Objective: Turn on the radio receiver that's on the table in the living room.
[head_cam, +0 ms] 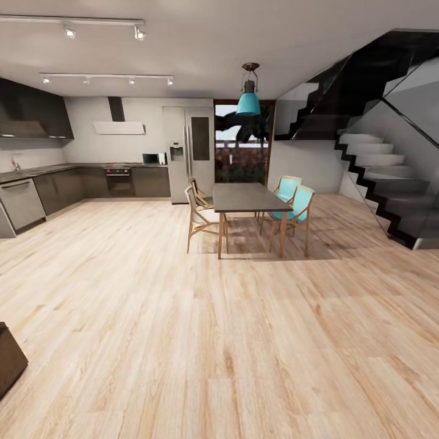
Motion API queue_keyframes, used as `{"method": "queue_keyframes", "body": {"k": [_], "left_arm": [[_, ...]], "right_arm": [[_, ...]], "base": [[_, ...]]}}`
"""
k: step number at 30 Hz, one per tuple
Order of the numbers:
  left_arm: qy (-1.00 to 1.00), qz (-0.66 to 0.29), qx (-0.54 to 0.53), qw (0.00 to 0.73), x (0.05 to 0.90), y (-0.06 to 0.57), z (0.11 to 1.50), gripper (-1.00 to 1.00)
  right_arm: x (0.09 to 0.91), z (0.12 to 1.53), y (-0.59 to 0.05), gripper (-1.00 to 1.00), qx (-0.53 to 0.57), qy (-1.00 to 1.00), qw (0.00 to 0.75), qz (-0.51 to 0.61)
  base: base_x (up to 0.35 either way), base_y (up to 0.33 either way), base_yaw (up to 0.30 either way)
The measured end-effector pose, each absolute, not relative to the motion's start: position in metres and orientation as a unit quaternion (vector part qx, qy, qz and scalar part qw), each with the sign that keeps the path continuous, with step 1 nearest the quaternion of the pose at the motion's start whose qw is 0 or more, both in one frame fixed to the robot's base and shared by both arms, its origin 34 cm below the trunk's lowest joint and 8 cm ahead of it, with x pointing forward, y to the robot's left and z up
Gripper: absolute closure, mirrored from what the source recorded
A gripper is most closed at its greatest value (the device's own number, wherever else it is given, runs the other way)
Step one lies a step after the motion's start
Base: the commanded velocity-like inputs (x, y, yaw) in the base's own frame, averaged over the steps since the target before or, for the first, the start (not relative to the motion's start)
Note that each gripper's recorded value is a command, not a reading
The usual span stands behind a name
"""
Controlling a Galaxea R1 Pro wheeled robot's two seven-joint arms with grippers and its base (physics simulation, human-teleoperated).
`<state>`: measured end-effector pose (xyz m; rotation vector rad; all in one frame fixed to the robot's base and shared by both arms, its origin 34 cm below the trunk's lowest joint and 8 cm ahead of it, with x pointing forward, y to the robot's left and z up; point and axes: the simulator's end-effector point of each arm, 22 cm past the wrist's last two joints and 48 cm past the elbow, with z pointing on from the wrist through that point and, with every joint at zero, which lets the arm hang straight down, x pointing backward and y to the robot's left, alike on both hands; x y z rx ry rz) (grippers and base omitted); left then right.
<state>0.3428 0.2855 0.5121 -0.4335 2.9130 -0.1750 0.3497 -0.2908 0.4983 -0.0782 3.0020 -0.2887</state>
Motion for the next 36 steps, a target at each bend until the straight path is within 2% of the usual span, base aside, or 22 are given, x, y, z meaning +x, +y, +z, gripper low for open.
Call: {"method": "queue_keyframes", "body": {"k": [10, 17, 36], "left_arm": [[0.985, -0.022, -0.162, 0.063, 0.249, 0.297, 0.460, -1.00], [0.986, 0.004, -0.163, 0.044, 0.176, 0.309, 0.443, -1.00], [0.986, 0.004, -0.160, 0.037, 0.164, 0.306, 0.442, -1.00]], "right_arm": [[0.246, 0.451, -0.306, -1.00, -0.030, 0.994, 0.036, -0.101], [0.220, 0.446, -0.307, -1.00, -0.029, 0.994, 0.036, -0.101], [0.216, 0.445, -0.302, -1.00, -0.030, 0.994, 0.031, -0.096]], "base": [[0.000, 0.000, 0.000], [0.000, 0.000, 0.000], [0.000, 0.000, 0.000]]}}
